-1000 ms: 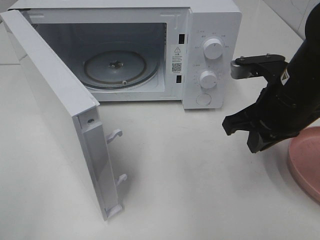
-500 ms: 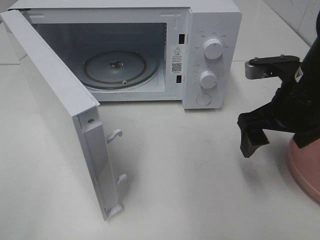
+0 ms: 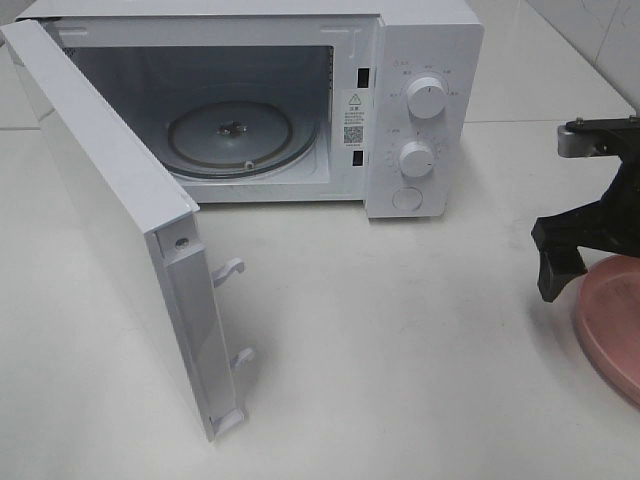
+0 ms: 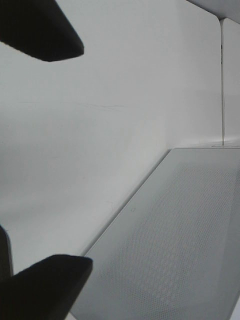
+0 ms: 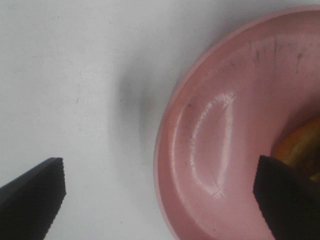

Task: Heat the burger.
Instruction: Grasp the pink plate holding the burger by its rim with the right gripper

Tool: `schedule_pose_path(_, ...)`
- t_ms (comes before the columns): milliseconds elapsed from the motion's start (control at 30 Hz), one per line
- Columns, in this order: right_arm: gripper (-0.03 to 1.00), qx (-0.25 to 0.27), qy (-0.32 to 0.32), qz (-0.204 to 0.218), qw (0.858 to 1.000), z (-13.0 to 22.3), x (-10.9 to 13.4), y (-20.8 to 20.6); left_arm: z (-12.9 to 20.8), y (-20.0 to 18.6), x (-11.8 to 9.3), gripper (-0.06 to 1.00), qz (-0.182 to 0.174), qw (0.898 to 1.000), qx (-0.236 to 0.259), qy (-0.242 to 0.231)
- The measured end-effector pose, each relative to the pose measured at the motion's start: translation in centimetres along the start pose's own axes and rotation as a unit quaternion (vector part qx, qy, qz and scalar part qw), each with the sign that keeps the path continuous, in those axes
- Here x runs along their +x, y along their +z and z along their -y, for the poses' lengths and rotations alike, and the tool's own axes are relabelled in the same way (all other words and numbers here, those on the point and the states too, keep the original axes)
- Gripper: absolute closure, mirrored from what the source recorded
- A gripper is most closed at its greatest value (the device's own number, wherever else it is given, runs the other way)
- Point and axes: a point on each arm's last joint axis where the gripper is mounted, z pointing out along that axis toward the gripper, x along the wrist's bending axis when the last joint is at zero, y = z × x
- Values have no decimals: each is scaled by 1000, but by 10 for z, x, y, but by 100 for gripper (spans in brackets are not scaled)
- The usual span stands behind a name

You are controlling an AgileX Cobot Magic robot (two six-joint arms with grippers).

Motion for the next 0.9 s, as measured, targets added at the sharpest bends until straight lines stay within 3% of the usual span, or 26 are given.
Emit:
schedule_pose_path(733,6,42,-11,22,999,-14,-5,64,0,0,0,-3,0,1000,0,0)
schedule_pose_path(900,13,41,-12,22,999,-14,-5,65,0,0,0,-3,0,1000,0,0)
